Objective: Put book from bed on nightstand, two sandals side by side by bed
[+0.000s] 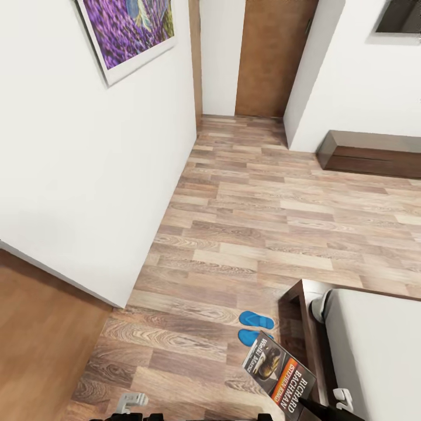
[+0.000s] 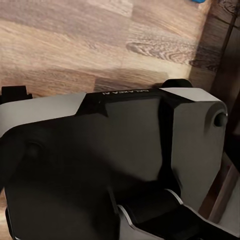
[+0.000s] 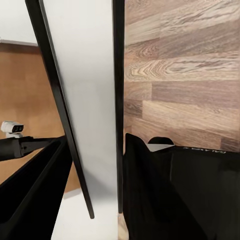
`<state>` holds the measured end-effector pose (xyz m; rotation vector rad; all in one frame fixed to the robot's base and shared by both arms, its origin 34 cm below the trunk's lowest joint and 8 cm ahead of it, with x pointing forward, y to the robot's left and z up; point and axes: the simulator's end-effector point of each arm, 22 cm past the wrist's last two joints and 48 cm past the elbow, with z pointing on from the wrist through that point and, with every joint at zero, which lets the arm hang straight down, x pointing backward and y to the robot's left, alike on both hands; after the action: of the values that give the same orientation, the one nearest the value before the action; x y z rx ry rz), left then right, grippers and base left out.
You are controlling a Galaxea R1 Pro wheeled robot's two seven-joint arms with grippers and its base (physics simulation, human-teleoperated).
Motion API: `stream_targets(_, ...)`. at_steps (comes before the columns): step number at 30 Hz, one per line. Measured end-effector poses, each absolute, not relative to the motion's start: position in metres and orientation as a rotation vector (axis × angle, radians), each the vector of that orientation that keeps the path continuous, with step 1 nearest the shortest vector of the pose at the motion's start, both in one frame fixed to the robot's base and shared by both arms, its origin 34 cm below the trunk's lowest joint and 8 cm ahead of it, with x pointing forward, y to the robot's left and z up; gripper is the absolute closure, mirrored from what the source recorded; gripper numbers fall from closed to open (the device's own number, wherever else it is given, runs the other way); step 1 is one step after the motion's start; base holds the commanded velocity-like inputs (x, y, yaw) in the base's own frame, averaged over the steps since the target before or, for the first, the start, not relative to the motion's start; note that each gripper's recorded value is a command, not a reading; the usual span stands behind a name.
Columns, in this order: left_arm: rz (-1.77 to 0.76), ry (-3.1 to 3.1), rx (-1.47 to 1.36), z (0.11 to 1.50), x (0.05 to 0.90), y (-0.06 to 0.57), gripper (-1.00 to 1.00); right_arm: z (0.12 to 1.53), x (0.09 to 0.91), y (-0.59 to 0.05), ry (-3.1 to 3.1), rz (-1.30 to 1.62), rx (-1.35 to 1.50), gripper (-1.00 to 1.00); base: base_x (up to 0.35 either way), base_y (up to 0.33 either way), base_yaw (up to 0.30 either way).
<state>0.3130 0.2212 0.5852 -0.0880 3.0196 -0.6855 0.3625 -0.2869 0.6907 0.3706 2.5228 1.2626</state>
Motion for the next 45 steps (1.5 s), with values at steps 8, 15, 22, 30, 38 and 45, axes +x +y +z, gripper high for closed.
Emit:
stream_targets(8,-0.684,3.007,-0.084,0.588,0.318,0.221,-1.0,0.694,0.366,-0.287,2.512,1.261,0.36,1.0,0.0,0.0,0.0)
stream_targets(15,-0.682,2.996,-0.08,0.59,0.323,0.221,-1.0,0.697,0.37,-0.287,2.502,1.259,0.352,1.0,0.0,0.0,0.0)
stream_targets(22,-0.679,2.985,-0.076,0.593,0.328,0.221,-1.0,0.7,0.373,-0.287,2.494,1.258,0.342,1.0,0.0,0.0,0.0)
stream_targets(30,-0.675,2.973,-0.071,0.595,0.333,0.221,-1.0,0.703,0.377,-0.287,2.482,1.256,0.334,1.0,0.0,0.0,0.0)
stream_targets(38,-0.67,2.962,-0.067,0.598,0.338,0.222,-1.0,0.707,0.381,-0.287,2.471,1.255,0.325,1.0,0.0,0.0,0.0)
stream_targets(45,-0.669,2.951,-0.063,0.601,0.342,0.221,-1.0,0.71,0.384,-0.287,2.461,1.254,0.317,1.0,0.0,0.0,0.0)
